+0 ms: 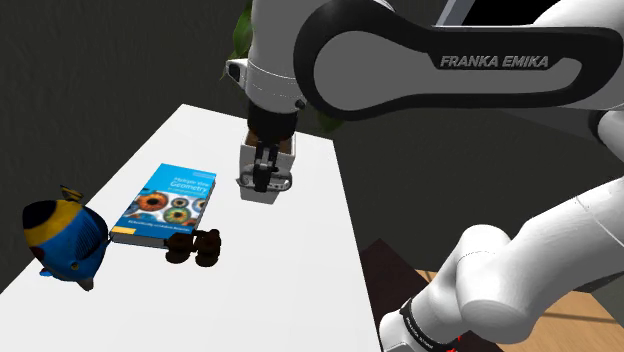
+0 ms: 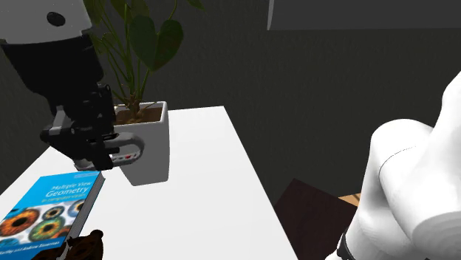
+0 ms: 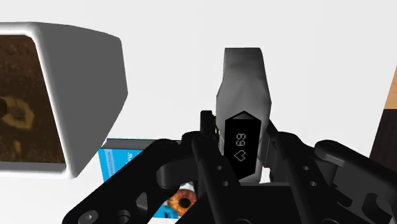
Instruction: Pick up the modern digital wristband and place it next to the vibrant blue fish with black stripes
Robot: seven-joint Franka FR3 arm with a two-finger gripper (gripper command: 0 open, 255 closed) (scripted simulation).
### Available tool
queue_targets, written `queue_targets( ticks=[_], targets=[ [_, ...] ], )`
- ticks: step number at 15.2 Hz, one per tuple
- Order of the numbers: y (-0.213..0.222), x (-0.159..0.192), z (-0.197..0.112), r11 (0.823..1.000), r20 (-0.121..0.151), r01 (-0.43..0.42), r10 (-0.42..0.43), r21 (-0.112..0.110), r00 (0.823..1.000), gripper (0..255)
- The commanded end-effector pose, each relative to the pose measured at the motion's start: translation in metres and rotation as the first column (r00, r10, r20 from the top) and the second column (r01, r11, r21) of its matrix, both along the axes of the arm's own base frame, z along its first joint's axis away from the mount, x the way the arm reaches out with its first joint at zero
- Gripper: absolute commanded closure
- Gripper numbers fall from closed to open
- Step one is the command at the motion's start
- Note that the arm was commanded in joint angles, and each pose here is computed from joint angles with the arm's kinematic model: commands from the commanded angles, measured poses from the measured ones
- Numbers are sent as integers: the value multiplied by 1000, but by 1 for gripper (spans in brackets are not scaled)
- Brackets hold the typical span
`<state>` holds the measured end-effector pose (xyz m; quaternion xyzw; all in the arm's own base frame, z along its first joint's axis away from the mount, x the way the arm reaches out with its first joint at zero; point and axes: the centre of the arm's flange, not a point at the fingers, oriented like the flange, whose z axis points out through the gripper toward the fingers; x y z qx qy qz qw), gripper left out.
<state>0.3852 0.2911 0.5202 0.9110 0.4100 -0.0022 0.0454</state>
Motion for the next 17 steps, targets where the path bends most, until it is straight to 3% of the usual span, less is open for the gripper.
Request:
queue_targets(
  ticks=[1, 17],
  targets=[
    [27, -5, 1, 1000, 0, 2, -2, 1, 1000, 255],
    [237, -24, 1, 1000, 0, 2, -2, 1, 1000, 255]
  ],
)
